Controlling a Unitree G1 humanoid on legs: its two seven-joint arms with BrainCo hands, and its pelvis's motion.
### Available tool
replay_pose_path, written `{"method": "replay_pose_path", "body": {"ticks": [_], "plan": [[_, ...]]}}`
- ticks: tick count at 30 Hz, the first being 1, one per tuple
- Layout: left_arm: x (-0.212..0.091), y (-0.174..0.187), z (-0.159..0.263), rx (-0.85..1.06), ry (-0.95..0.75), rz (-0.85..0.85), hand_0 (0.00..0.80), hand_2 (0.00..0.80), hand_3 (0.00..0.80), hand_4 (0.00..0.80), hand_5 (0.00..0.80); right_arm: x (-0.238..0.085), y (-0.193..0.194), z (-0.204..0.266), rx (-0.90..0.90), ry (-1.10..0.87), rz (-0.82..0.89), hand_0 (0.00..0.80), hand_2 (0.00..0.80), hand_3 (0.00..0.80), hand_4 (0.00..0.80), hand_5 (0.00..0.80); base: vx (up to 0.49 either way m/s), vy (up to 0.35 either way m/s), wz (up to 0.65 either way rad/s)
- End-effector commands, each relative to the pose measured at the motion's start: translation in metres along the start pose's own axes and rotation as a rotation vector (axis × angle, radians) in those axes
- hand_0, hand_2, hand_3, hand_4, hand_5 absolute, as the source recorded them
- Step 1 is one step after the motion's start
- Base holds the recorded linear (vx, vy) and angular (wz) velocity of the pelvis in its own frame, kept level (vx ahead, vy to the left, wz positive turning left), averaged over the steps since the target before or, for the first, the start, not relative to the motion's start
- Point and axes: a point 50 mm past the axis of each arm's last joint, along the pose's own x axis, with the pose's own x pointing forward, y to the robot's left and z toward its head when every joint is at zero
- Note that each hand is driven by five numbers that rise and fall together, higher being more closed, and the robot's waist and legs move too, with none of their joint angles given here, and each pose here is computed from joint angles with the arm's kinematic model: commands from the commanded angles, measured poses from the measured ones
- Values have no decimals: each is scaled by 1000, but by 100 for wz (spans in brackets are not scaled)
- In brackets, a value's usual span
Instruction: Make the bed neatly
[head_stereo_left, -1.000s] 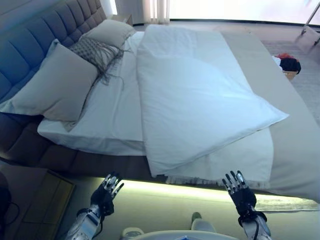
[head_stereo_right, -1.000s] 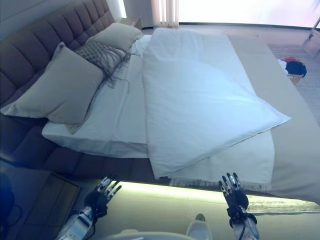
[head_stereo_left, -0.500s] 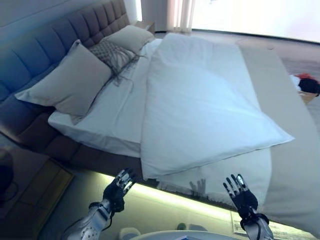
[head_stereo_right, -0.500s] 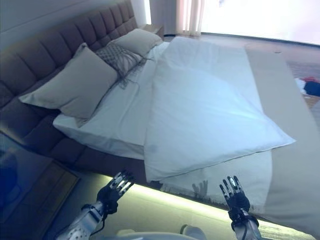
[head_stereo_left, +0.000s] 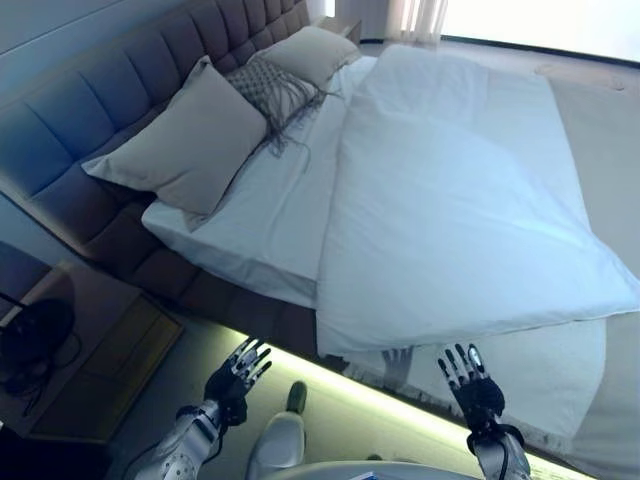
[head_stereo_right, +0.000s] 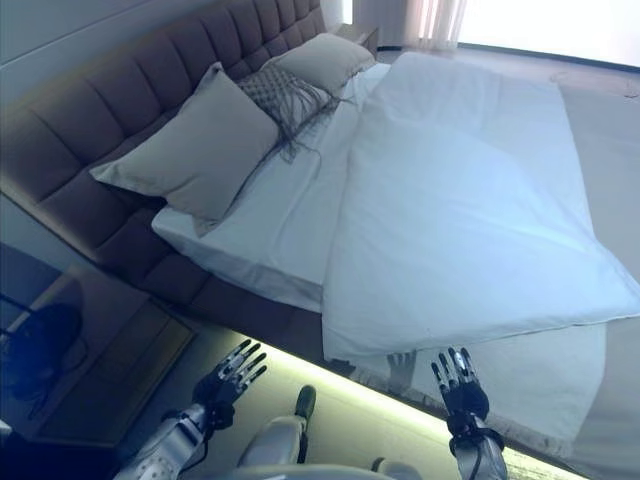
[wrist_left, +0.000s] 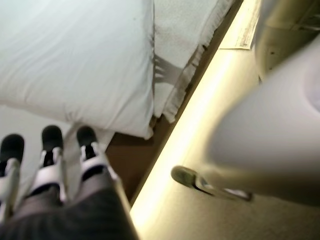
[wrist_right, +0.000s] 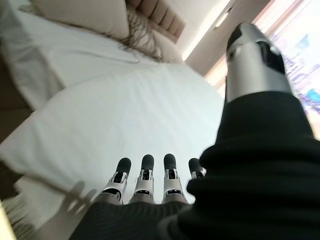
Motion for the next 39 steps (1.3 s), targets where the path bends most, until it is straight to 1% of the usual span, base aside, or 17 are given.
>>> {"method": "replay_pose_path", "body": {"ticks": [1,4,7,11,14,18,23,28,32,37,39], "plan": [[2,-2,24,62,-85,-9,0,0,0,0,0,-6,8,7,17,-46,43,0,0,0,0,0,517,284,-105],[3,-7,33,82,-100,-34,0,0,0,0,0,-6,18,10,0,-65,54,0,0,0,0,0,470,307,-42],[6,-4,40,104,-124,-16,0,0,0,0,0,-4,28,10,-10,-89,107,0,0,0,0,0,361,268,9],[13,-7,52,111,-161,-21,0,0,0,0,0,-1,31,9,-8,-74,132,0,0,0,0,0,216,53,13],[14,-7,49,93,-151,-19,0,0,0,0,0,3,31,8,2,-75,130,0,0,0,0,0,149,37,16],[21,-13,43,120,-113,-69,0,0,0,0,0,6,29,18,12,-124,104,0,0,0,0,0,109,42,24],[27,-17,48,123,-126,-79,0,0,0,0,0,10,38,16,15,-124,115,0,0,0,0,0,72,85,23],[32,-21,59,139,-153,-74,0,0,0,0,0,21,50,17,24,-138,137,0,0,0,0,0,68,-151,-7],[40,-24,70,163,-171,-87,0,0,0,0,0,32,60,16,65,-140,140,0,0,0,0,0,39,-234,-36],[41,-24,78,151,-195,-85,0,0,0,0,0,31,54,12,90,-113,103,0,0,0,0,0,81,-206,2],[40,-24,76,143,-202,-69,0,0,0,0,0,31,44,13,65,-109,45,0,0,0,0,0,130,-224,20]]}}
